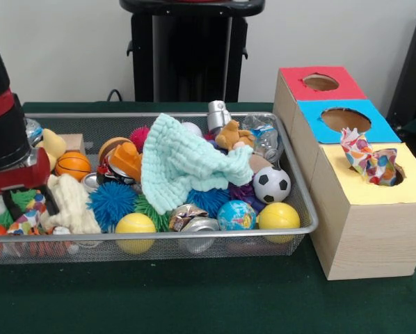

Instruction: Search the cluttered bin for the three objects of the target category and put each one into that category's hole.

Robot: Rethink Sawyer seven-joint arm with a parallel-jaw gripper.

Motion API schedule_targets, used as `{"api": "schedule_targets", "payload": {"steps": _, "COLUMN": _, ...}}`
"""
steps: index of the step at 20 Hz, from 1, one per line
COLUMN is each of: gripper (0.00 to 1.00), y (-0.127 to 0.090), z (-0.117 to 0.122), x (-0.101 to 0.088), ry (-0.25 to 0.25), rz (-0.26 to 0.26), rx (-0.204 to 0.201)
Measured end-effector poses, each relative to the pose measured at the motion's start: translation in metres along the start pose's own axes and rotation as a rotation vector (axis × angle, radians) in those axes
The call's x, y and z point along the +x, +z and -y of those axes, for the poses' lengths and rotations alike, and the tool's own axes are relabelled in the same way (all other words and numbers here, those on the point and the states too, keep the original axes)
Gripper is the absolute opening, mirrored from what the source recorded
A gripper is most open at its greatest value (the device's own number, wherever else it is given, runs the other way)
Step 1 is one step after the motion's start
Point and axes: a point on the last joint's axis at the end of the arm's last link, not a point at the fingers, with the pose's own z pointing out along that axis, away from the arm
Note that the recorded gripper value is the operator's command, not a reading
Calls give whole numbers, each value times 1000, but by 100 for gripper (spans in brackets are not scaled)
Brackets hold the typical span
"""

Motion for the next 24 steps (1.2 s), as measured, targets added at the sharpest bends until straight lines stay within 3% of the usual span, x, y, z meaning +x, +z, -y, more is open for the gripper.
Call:
{"api": "schedule_targets", "payload": {"steps": 8, "gripper": 100, "y": 16, "z": -1, "x": -11, "ry": 14, "rz": 70, "rx": -7}}
{"api": "schedule_targets", "payload": {"steps": 9, "gripper": 0, "y": 17, "z": -2, "x": -13, "ry": 15, "rz": 78, "rx": -13}}
{"api": "schedule_targets", "payload": {"steps": 17, "gripper": 0, "y": 21, "z": -4, "x": -13, "ry": 20, "rz": 89, "rx": -23}}
{"api": "schedule_targets", "payload": {"steps": 22, "gripper": 0, "y": 18, "z": -16, "x": -18, "ry": -33, "rz": 80, "rx": 8}}
{"api": "schedule_targets", "payload": {"steps": 24, "gripper": 0, "y": 15, "z": -31, "x": -25, "ry": -90, "rz": 70, "rx": 41}}
